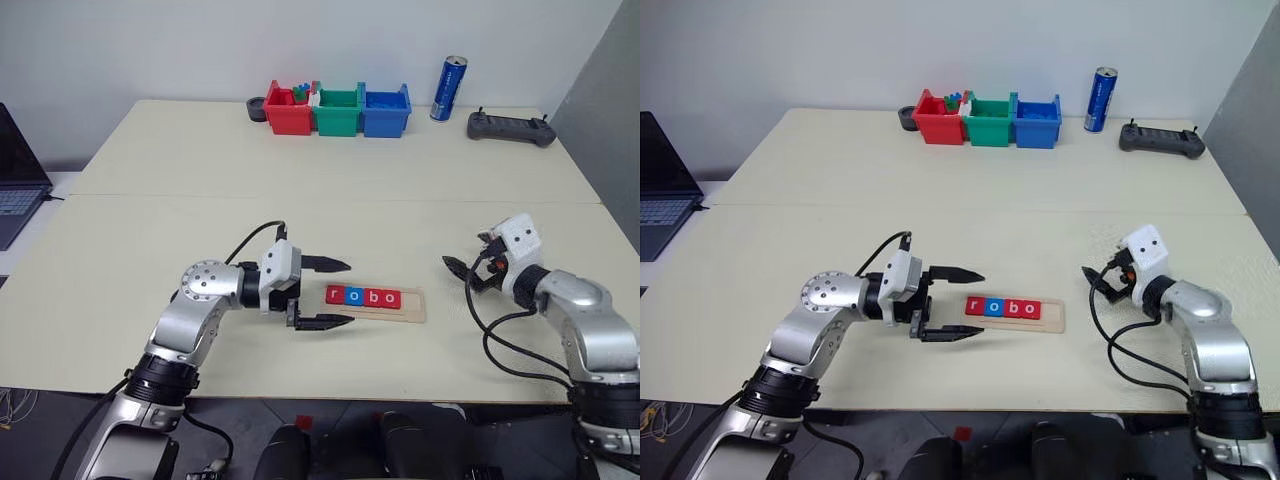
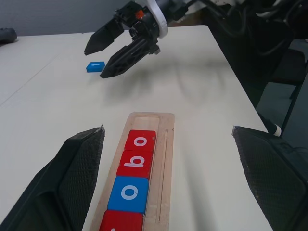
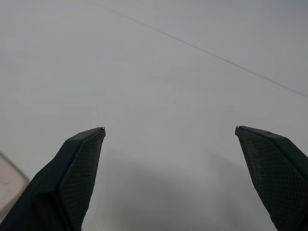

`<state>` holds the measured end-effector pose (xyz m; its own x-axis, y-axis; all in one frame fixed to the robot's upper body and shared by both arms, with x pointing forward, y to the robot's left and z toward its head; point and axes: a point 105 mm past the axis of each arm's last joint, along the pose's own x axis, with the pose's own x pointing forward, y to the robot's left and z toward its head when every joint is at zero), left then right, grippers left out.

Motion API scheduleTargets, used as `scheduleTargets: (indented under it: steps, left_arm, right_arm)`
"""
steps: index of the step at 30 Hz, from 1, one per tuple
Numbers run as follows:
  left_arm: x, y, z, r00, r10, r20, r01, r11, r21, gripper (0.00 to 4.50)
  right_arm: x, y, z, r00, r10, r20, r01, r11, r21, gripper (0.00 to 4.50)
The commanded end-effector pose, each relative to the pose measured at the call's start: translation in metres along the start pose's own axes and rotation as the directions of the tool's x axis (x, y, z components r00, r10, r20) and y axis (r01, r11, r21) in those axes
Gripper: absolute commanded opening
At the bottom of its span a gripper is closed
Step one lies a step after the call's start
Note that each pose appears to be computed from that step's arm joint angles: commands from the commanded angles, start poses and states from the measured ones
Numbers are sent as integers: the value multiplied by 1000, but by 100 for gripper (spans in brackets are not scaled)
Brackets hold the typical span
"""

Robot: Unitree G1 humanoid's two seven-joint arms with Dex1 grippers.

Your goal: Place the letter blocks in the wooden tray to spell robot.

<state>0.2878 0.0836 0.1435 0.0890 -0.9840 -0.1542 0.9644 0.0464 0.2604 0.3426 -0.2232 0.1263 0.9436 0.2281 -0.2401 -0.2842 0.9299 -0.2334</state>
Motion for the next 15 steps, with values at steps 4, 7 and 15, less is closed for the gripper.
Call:
scheduleTargets:
  steps: [4,7,15]
  left_arm:
    - [4,7,11,1000,-3,25,1,999,50,450]
    - [5,10,12,999,3,34,-4,999,54,450]
    - [5,10,11,999,18,34,-20,998,58,450]
  right_arm:
    - [-1,-41,-5,957,-291,-6,291,954,74,443]
    - [7,-47,-10,949,-313,-27,313,938,148,443]
    - [25,-51,-16,954,-293,-63,299,923,244,443]
